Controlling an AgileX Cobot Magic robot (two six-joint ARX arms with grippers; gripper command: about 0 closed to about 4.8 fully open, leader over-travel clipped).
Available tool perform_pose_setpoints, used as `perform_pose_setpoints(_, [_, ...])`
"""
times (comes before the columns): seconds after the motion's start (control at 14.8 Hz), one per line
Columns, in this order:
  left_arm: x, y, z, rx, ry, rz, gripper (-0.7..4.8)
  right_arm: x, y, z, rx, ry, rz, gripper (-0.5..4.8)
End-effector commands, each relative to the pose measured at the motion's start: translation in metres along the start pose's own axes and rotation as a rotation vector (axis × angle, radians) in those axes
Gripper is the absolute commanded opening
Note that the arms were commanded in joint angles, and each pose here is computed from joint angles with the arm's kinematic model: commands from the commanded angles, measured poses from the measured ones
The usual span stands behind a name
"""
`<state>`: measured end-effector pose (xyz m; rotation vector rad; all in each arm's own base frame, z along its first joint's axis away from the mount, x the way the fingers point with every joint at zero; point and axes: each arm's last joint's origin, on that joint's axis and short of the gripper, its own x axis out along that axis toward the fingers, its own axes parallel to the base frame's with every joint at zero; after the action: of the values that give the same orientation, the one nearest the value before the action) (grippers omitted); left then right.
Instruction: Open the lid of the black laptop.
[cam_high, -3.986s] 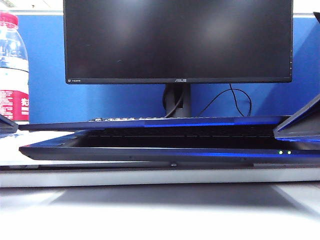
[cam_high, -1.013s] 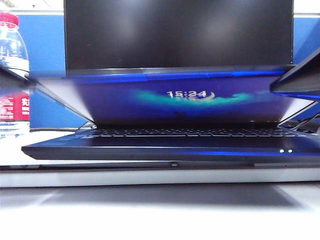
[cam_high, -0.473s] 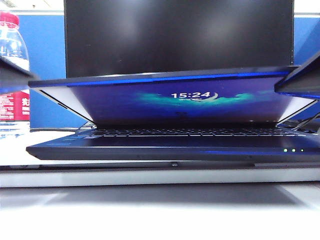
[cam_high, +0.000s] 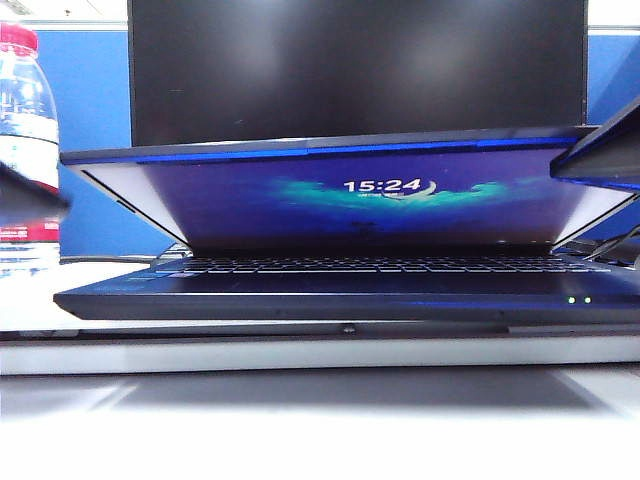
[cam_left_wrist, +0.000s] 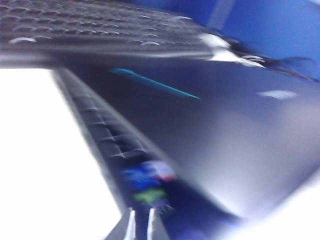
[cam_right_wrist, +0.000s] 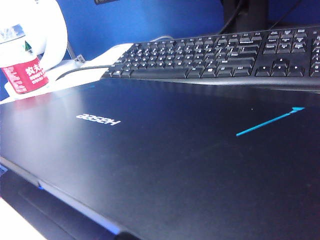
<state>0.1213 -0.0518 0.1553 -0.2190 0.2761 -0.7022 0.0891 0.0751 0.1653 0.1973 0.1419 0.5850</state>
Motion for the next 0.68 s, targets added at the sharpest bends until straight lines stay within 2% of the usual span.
perform_pose_setpoints(0.07, [-0.0001,-0.0001,0.0031,0.021,-0.024,0.017,0.53,-0.0016,0.0032,0.0173,0.014,-0.138,0.013,-0.06])
perform_pose_setpoints(0.27, [-0.001,-0.008,0.0089,0.0,-0.039,-0.211,0.53,-0.0016,0.0032,0.0173,0.014,-0.138,0.013,-0.06])
perform_pose_setpoints(0.34, [-0.0012,-0.0089,0.0085,-0.004,-0.027,-0.242,0.53,-0.0016,0.0032,0.0173,0.014,-0.138,0.013,-0.06])
perform_pose_setpoints(0.47, [-0.0012,-0.0091,0.0079,-0.006,-0.019,-0.254,0.53,-0.0016,0.0032,0.0173,0.014,-0.138,0.013,-0.06])
perform_pose_setpoints(0.68, [-0.0009,-0.0078,0.009,0.002,-0.041,-0.204,0.53,-0.0017,0.0035,0.0173,0.015,-0.137,0.018,-0.06])
